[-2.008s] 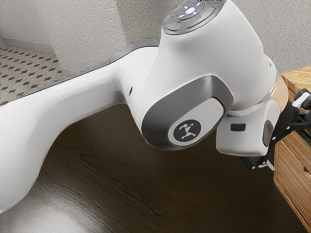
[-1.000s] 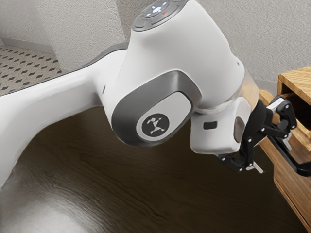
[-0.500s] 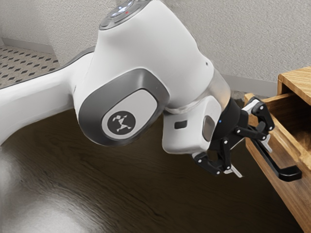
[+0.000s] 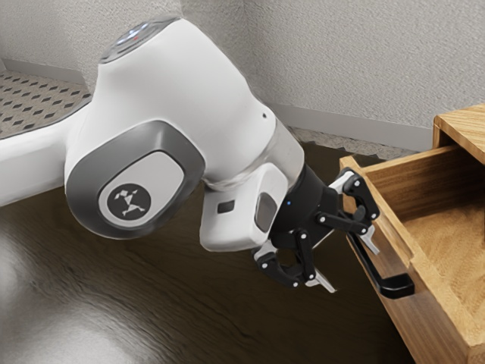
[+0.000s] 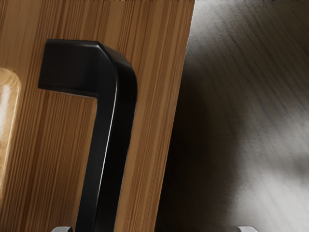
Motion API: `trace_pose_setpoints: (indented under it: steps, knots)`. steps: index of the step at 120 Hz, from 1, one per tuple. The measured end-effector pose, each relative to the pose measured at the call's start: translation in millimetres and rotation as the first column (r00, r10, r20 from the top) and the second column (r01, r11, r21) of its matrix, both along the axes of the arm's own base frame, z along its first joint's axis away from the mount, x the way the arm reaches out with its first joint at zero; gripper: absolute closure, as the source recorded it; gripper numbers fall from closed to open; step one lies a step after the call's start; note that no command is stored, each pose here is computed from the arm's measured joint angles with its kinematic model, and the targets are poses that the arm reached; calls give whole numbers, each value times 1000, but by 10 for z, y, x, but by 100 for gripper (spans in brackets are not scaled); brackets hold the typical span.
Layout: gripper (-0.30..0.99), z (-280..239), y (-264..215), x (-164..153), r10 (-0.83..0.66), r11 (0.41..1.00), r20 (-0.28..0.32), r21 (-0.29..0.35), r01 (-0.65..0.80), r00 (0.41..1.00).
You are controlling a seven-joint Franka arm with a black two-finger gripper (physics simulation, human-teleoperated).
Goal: Pull the drawer handle with one arm to open the drawer
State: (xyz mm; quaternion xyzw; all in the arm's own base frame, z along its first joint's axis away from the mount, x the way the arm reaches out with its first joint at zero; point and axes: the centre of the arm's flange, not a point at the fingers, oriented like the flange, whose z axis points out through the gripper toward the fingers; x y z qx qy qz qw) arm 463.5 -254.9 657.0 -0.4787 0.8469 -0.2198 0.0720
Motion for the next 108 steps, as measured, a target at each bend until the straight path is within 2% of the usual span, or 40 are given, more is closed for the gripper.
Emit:
trace_pose_setpoints:
  steps: [39, 68, 86, 90, 94, 100, 108]
  knots:
    - [28, -57, 369, -251, 12, 999, -20, -29, -13, 1000]
    - [29, -60, 598, -529, 33, 999, 2, -34, -33, 999]
    - [24, -24, 652, -560, 41, 998, 14, -41, -40, 999]
    - [20, 202, 688, -630, 42, 998, 55, -55, -39, 998]
    - [18, 640, 753, -790, 48, 997, 127, -70, -39, 991]
    - [15, 1376, 944, -1214, 77, 994, 251, -90, -56, 965]
    - [11, 1841, 1295, -1711, 152, 987, 339, -98, -126, 928]
